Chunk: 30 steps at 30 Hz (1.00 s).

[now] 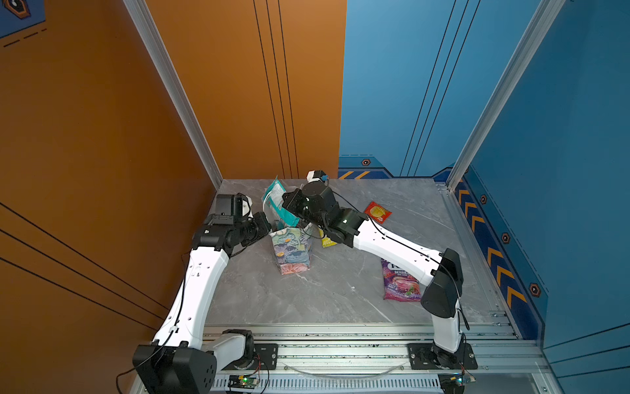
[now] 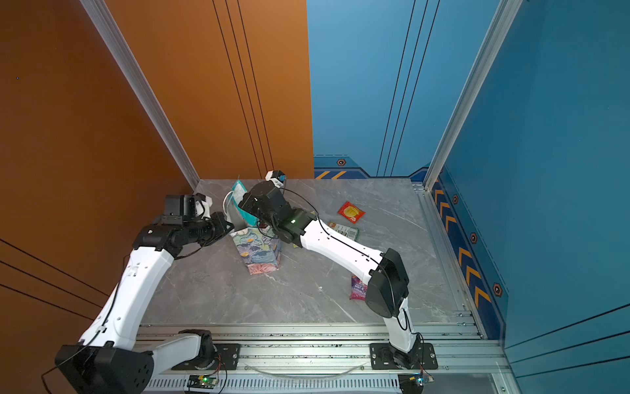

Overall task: Place the snacks into the paper bag
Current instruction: Place the snack in the paper bag.

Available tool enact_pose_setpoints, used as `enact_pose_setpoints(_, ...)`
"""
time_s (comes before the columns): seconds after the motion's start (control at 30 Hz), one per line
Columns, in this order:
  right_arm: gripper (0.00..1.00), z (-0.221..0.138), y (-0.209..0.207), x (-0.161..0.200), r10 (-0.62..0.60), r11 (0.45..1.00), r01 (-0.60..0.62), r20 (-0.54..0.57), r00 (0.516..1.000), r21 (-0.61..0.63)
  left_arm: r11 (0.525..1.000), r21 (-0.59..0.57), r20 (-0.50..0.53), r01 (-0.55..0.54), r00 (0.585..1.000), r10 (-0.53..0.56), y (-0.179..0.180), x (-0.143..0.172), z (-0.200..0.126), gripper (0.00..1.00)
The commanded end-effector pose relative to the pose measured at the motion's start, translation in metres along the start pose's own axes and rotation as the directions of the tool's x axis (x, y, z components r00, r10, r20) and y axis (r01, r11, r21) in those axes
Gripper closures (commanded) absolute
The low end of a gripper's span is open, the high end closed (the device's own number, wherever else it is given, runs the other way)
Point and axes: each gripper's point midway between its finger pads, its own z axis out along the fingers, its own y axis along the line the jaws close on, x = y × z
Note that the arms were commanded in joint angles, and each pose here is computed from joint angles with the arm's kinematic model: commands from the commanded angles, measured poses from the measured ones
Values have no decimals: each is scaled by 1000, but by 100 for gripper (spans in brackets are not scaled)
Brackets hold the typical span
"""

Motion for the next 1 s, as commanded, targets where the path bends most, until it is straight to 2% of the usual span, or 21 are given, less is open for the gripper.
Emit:
enact_pose_setpoints(0.0, 100, -5, 32, -11, 43, 996, -41, 32, 999, -83, 999, 39, -9, -2, 1000, 2, -5, 4, -3, 100)
enact_pose_setpoints(0.07, 99, -4, 35, -9, 42, 995, -40, 24, 999, -94, 999, 42, -8, 2, 1000, -1, -5, 4, -2, 100)
enact_pose_setpoints(0.2, 68, -11, 42, -18, 5, 995, 0, 51, 999, -103, 999, 47, -8, 4, 1000, -3, -5, 3, -2, 100)
enact_pose_setpoints(0.33, 54, -29, 48, -42, -52, 992, 66, 127, 991, -110, 999, 49, -8, 4, 1000, -4, -5, 3, -2, 100)
enact_pose_setpoints(0.5, 51, -53, 39, -79, -114, 989, 132, 219, 969, -71, 999, 52, -10, 8, 1000, -8, -5, 3, -2, 100)
enact_pose_setpoints(0.63, 51, -73, 20, -104, -170, 983, 180, 246, 954, -19, 999, 53, -11, 10, 1000, -9, -5, 3, -2, 100)
enact_pose_setpoints(0.83, 50, -99, -65, -123, -257, 958, 226, 179, 950, 176, 999, 52, -7, 10, 1000, -10, -6, 0, -2, 100)
enact_pose_setpoints(0.97, 49, -117, -136, -130, -235, 936, 203, 81, 969, 286, 999, 49, -12, 15, 1000, -14, -5, 0, 0, 100)
